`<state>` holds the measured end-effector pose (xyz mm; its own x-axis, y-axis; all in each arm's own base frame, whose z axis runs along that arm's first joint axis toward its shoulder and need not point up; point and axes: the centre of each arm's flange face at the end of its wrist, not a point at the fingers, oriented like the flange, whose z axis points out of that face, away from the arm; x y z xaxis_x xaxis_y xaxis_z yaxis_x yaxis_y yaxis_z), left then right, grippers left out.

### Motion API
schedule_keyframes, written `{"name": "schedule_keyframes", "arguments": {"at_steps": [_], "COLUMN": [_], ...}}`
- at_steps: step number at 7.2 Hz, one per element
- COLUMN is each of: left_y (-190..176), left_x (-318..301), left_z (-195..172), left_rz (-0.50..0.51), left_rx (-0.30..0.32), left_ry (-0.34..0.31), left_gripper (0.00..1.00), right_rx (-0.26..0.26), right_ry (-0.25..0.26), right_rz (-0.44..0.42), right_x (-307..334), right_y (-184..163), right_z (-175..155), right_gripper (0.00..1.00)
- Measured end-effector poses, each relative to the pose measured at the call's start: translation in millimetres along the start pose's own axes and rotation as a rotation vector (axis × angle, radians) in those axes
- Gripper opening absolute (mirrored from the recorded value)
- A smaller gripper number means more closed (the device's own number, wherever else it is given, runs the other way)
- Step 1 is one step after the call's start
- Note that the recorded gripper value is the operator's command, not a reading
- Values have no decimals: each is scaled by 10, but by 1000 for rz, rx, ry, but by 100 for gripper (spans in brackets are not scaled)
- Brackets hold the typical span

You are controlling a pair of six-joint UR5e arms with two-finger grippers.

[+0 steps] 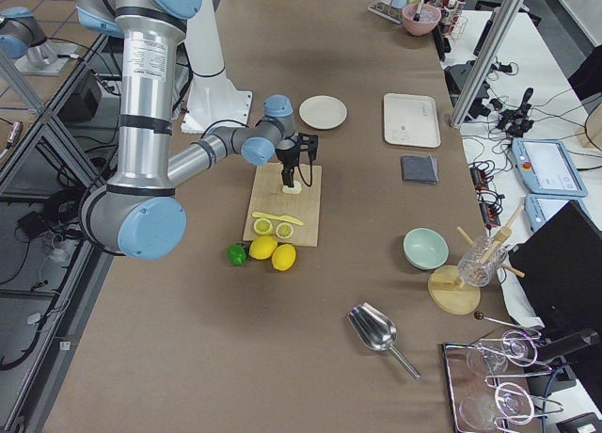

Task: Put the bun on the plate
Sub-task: 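Lower the right gripper and grasp the cream bun on the cutting board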

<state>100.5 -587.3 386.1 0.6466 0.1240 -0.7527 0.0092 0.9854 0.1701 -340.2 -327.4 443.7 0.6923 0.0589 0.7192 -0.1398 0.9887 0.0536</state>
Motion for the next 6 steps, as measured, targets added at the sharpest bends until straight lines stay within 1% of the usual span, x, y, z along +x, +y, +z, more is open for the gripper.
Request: {"name": "schedule_keyframes", "arguments": {"at_steps": [2, 3, 4, 5, 6], "left_y": [-3, 4, 16, 26, 38], "left_x": [-44, -61, -80, -88, -94], "left_z": [-2, 2, 9, 10, 9], "left_rz": [3, 2, 0, 0, -1], "left_rx": [0, 1, 0, 0, -1], "left_ry": [-5, -8, -9, -9, -9], "left_gripper": [98, 98, 98, 98, 98], "right_rx": [6, 4, 4, 6, 6], "right_ry": [-12, -13, -11, -9, -7], "right_rz": [-19, -28, -34, -36, -36], "right_x": [92, 100, 102, 111, 122], "right_y": [27, 47, 66, 74, 78], "right_z": [235, 273, 286, 282, 279], "right_gripper": [100, 63, 33, 30, 26]}}
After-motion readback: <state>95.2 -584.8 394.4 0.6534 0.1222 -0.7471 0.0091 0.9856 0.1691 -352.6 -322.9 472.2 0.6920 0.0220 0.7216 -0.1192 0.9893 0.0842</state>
